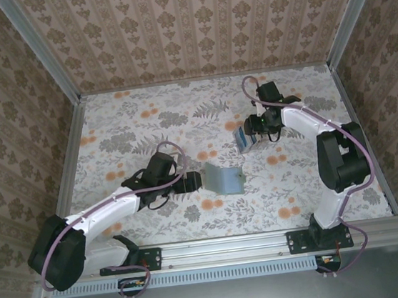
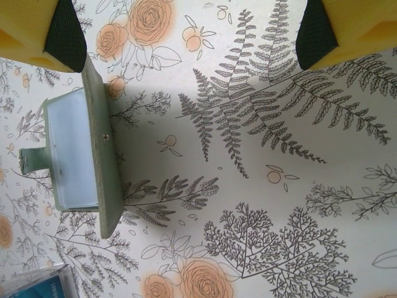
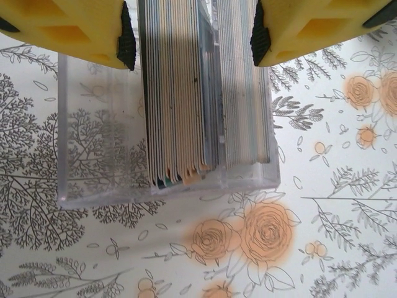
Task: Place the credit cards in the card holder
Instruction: Move the storage box to the center of the table, then pick up the credit card from the storage box, then insert the credit card into the card slot.
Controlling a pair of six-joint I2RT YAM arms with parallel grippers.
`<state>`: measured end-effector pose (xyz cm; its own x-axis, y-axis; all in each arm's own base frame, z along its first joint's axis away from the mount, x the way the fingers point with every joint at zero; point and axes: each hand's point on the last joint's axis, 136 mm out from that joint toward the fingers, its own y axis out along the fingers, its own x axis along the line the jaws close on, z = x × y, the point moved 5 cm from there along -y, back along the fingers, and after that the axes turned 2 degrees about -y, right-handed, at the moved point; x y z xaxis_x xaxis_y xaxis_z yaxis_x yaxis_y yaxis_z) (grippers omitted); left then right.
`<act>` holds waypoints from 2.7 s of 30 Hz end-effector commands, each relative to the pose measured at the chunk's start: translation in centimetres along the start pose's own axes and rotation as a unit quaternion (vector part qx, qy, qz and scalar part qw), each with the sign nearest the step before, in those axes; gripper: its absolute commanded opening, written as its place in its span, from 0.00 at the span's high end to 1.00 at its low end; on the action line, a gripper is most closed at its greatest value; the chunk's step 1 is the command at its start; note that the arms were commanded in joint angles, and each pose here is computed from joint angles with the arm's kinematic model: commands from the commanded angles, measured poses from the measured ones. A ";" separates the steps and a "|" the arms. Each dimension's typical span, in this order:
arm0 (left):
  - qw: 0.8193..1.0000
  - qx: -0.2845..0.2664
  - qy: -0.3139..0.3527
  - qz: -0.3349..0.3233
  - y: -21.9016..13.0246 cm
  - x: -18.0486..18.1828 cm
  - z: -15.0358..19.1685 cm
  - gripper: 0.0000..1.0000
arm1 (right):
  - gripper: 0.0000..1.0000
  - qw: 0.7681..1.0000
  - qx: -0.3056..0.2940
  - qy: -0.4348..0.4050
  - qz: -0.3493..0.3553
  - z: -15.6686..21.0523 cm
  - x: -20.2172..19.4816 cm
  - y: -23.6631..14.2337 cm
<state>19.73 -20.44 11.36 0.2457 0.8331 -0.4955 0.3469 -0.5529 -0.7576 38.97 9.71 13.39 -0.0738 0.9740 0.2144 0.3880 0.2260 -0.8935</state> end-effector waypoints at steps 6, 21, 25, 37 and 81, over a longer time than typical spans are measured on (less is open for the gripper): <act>1.000 0.008 -0.005 -0.009 0.1 0.8 0.6 0.09 | 0.43 1.000 0.028 -0.002 -0.010 0.2 -0.1 0.7; 1.000 0.003 -0.014 -0.003 -0.1 0.8 0.8 0.09 | 0.52 0.996 0.009 0.025 -0.080 -0.3 0.3 -1.0; 1.000 0.002 -0.018 0.003 0.0 0.7 0.9 0.09 | 0.56 0.996 0.006 0.032 -0.089 -0.4 0.1 -1.3; 1.000 0.000 -0.020 0.005 0.0 0.5 0.7 0.09 | 0.81 0.997 0.007 0.034 -0.076 -0.1 -0.4 -1.3; 0.997 0.051 -0.010 0.064 3.3 -3.1 -1.6 0.33 | 1.00 0.935 -0.004 0.083 -0.344 14.5 8.3 -4.8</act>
<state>21.11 -23.77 9.69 0.2393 0.7910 -0.5631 0.2223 -0.6092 -0.7612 23.22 15.54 13.27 -0.1239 0.6644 0.7370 0.3528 0.7237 -0.5931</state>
